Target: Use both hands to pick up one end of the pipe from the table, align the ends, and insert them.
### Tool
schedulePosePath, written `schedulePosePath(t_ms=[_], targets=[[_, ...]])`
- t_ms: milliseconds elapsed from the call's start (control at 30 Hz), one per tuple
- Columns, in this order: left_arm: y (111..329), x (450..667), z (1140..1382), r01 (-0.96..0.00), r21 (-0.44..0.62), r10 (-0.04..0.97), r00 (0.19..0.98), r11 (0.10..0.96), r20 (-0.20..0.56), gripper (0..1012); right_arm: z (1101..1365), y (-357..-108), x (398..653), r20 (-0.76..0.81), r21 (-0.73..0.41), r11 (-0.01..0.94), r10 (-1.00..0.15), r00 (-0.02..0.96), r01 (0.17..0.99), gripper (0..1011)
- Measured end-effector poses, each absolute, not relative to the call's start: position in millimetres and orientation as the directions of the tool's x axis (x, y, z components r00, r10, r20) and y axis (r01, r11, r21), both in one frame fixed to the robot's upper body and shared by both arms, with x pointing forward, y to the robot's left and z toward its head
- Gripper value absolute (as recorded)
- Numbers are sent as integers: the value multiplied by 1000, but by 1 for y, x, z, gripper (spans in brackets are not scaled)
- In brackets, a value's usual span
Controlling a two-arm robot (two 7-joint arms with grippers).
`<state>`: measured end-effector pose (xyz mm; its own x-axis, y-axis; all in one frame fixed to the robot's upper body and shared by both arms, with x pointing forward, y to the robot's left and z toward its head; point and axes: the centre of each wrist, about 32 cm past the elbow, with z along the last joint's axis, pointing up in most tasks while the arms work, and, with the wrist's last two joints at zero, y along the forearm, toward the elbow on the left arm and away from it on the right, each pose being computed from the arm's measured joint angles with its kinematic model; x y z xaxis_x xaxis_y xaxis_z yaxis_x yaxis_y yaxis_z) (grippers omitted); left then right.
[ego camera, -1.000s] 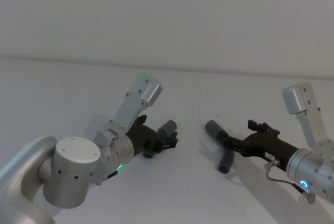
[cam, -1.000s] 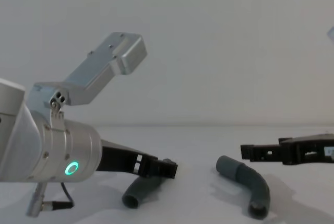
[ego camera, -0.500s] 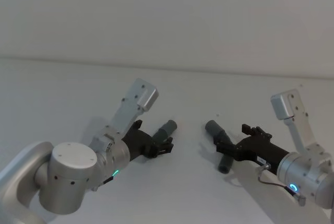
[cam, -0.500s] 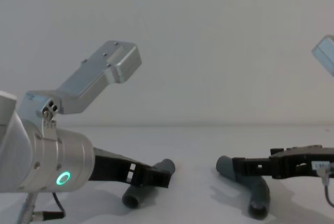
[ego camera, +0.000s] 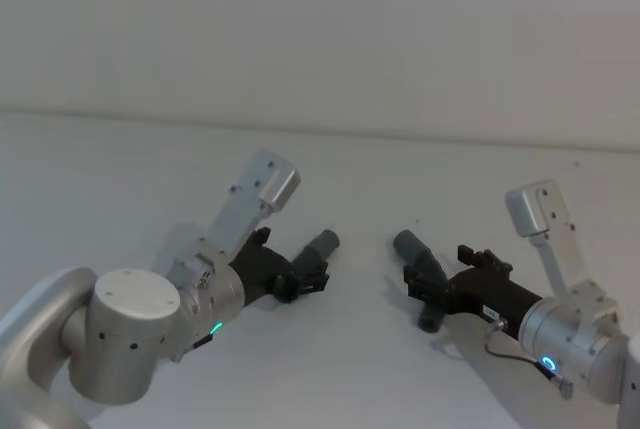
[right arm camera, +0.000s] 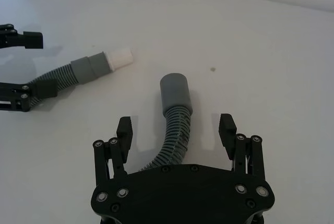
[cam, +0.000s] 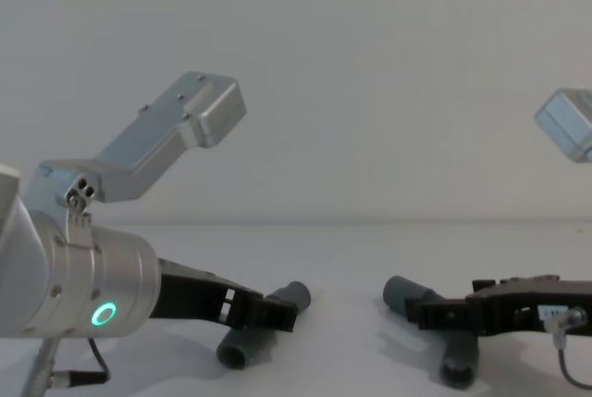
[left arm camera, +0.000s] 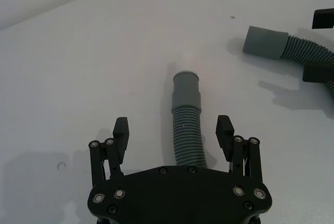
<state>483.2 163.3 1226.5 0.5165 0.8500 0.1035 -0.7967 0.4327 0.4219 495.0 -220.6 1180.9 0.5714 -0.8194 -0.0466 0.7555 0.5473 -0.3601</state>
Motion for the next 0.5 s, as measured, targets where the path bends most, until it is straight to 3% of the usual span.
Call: schedulePosePath(t_ms=[500], targets=[[161, 493, 1224, -777, 420, 831, 550, 469, 89, 1001, 1175, -219, 497, -50, -381, 531, -829, 557, 757, 1002]])
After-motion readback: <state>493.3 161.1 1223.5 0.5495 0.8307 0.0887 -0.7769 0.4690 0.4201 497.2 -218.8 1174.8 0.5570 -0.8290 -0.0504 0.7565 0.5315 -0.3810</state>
